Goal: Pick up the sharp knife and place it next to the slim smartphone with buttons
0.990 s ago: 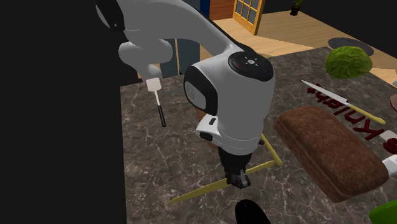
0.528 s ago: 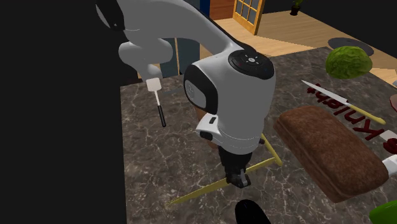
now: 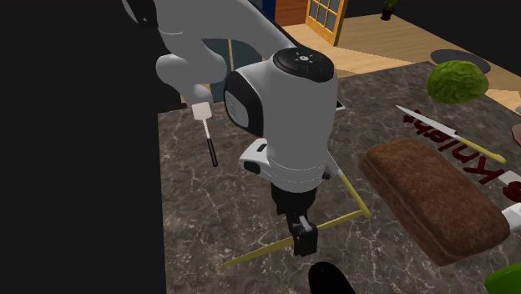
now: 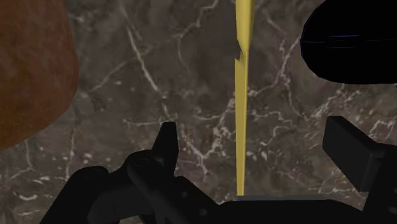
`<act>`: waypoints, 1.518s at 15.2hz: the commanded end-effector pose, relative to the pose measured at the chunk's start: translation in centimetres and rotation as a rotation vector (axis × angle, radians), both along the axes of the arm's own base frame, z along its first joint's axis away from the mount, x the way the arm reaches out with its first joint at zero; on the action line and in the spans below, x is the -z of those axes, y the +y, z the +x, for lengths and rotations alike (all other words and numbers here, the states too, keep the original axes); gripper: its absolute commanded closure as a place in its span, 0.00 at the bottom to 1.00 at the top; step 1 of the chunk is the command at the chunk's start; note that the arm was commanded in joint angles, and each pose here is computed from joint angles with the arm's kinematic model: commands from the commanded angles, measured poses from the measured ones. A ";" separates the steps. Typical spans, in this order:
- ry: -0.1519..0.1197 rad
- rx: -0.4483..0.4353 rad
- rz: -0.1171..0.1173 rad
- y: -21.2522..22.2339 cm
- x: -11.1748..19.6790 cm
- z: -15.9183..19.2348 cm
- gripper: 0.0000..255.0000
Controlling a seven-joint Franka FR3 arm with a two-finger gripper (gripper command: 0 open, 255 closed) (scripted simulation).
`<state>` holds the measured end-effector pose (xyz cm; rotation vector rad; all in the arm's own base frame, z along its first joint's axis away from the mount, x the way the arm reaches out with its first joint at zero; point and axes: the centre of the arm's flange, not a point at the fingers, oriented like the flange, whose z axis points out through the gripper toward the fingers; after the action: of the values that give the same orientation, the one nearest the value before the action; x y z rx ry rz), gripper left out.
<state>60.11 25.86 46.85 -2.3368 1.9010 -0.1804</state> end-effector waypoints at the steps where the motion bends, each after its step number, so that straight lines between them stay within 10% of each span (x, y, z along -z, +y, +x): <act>1: -0.001 0.001 0.000 -0.1 1.0 0.1 0.00; 12: -0.001 0.001 0.000 0.0 2.8 0.4 0.00; 13: -0.001 0.001 0.000 0.0 2.8 0.4 1.00; 23: -0.001 0.001 0.000 0.0 2.3 0.4 1.00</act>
<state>60.57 25.83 44.22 -2.3355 1.9015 -0.1812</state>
